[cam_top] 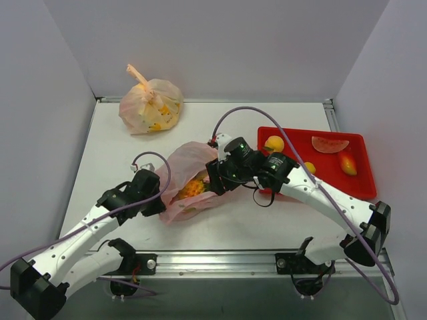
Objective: Untie the knot of the plastic bag and take out the fruit
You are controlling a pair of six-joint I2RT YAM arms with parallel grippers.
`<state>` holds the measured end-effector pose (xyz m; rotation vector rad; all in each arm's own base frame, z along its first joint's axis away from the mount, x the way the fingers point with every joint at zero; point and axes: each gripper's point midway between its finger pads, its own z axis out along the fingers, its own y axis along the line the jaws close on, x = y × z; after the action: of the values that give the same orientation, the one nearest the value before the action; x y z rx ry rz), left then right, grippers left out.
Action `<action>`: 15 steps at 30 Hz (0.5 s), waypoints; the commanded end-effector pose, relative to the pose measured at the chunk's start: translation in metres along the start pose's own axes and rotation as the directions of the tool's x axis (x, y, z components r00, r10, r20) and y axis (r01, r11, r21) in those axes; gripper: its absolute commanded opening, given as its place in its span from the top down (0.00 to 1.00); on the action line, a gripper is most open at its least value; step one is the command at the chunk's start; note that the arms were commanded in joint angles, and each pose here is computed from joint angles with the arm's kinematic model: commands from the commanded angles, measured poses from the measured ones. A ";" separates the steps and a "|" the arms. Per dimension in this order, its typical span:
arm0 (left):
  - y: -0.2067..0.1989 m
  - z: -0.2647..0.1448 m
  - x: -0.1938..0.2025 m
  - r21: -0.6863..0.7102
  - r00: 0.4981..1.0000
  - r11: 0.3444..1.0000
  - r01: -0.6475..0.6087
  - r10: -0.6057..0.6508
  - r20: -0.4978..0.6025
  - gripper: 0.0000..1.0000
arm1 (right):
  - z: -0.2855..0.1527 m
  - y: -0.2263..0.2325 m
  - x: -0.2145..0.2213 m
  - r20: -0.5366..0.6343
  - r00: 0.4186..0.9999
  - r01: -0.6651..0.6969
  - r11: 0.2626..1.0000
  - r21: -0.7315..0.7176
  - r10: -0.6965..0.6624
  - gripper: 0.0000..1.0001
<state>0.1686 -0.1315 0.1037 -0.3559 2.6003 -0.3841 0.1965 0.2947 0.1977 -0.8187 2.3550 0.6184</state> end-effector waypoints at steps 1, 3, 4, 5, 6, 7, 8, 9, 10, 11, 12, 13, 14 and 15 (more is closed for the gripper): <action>-0.017 -0.010 -0.014 0.051 0.999 0.999 0.002 -0.004 0.036 1.00 | 0.020 -0.025 -0.002 -0.038 0.999 0.027 0.990 0.137 -0.022 0.48; -0.018 -0.011 -0.015 0.052 0.999 0.999 0.004 -0.006 0.042 1.00 | 0.032 -0.028 -0.002 -0.052 0.999 0.023 0.987 0.159 -0.015 0.48; -0.019 -0.011 -0.016 0.053 0.999 0.999 0.007 -0.010 0.044 1.00 | 0.045 -0.033 0.005 -0.084 0.996 0.029 0.982 0.184 -0.013 0.48; -0.019 -0.011 -0.017 0.053 0.999 0.999 0.008 -0.010 0.046 1.00 | 0.053 -0.036 0.015 -0.110 0.994 0.026 0.980 0.195 -0.005 0.48; -0.020 -0.011 -0.017 0.055 0.999 0.998 0.008 -0.011 0.046 1.00 | 0.064 -0.041 0.024 -0.138 0.990 0.027 0.978 0.209 0.002 0.48; -0.021 -0.011 -0.017 0.055 0.999 0.998 0.011 -0.014 0.046 1.00 | 0.068 -0.044 0.032 -0.161 0.987 0.027 0.976 0.215 0.008 0.48; -0.021 -0.011 -0.017 0.056 0.999 0.998 0.012 -0.015 0.043 1.00 | 0.072 -0.042 0.042 -0.189 0.982 0.025 0.979 0.203 0.014 0.48; -0.023 -0.011 -0.017 0.061 0.999 0.998 0.011 -0.014 0.044 1.00 | 0.077 -0.045 0.062 -0.243 0.970 0.027 0.979 0.202 0.023 0.49; -0.023 -0.011 -0.017 0.060 0.999 0.998 0.014 -0.017 0.041 1.00 | 0.078 -0.043 0.072 -0.269 0.963 0.025 0.982 0.188 0.027 0.50; -0.023 -0.010 -0.017 0.059 0.999 0.998 0.016 -0.018 0.040 1.00 | 0.079 -0.034 0.086 -0.312 0.949 0.012 0.991 0.133 0.030 0.50; -0.023 -0.010 -0.017 0.062 0.999 0.998 0.016 -0.019 0.041 1.00 | 0.078 -0.035 0.106 -0.370 0.928 0.010 0.992 0.123 0.037 0.50; -0.024 -0.010 -0.017 0.064 0.999 0.998 0.018 -0.020 0.041 1.00 | 0.076 -0.033 0.119 -0.408 0.912 0.004 0.994 0.107 0.040 0.50; -0.024 -0.009 -0.016 0.066 0.999 0.998 0.017 -0.020 0.036 1.00 | 0.075 -0.032 0.129 -0.441 0.897 0.007 0.995 0.100 0.037 0.50; -0.023 -0.008 -0.013 0.063 0.999 0.998 0.017 -0.019 0.031 1.00 | 0.073 -0.035 0.142 -0.474 0.880 0.019 0.994 0.107 0.034 0.50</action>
<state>0.1736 -0.1377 0.1091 -0.3595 2.5879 -0.4050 0.1814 0.2697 0.0532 -0.9303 2.7111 0.3106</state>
